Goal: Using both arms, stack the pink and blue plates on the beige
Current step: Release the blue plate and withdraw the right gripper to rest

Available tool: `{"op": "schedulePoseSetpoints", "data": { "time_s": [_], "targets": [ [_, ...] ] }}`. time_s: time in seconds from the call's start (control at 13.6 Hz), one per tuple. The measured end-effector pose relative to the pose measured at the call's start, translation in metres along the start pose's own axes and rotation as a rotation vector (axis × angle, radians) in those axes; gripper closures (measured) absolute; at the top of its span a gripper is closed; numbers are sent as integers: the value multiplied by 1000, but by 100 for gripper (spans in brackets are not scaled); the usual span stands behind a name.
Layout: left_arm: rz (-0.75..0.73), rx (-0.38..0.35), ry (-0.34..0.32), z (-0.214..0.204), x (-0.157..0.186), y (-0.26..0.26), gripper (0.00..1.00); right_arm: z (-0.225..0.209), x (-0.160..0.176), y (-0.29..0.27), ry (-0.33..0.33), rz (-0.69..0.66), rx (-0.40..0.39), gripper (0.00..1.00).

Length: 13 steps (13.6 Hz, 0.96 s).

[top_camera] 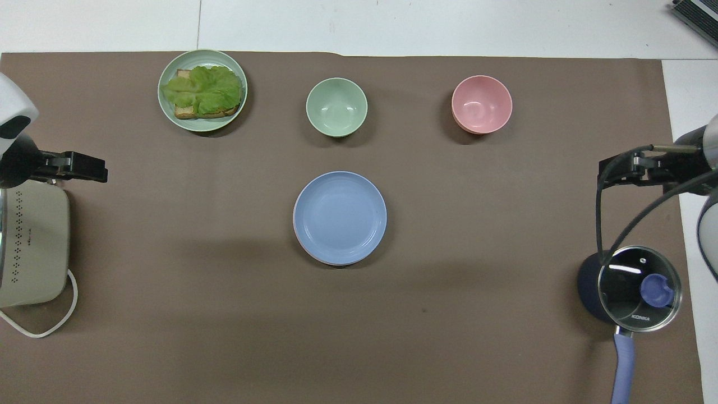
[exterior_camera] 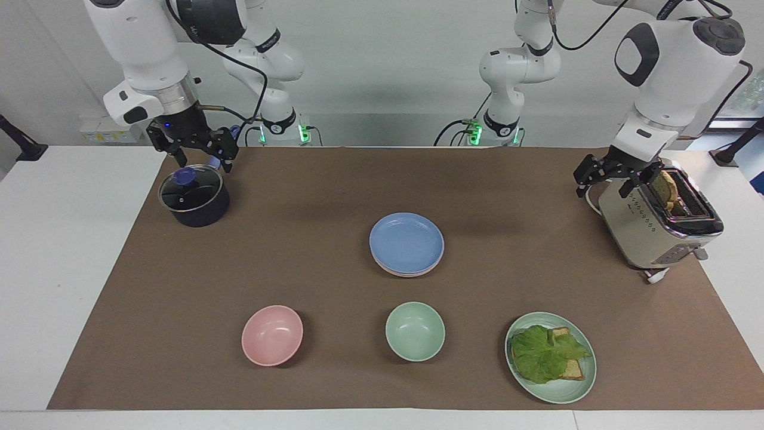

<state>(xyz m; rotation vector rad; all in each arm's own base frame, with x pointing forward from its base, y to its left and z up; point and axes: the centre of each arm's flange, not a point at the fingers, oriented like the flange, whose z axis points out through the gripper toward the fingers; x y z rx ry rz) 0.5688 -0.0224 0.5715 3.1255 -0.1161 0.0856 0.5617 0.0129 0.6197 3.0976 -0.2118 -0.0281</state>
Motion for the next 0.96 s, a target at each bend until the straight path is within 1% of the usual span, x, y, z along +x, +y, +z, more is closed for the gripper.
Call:
{"op": "schedulePoseSetpoints", "data": {
  "time_s": [0.29, 0.96],
  "targets": [
    [0, 0, 0, 0, 0, 0, 0, -8, 0, -2, 7, -4, 2, 0],
    [0, 0, 0, 0, 0, 0, 0, -9, 0, -4, 9, -7, 3, 0]
  ]
}}
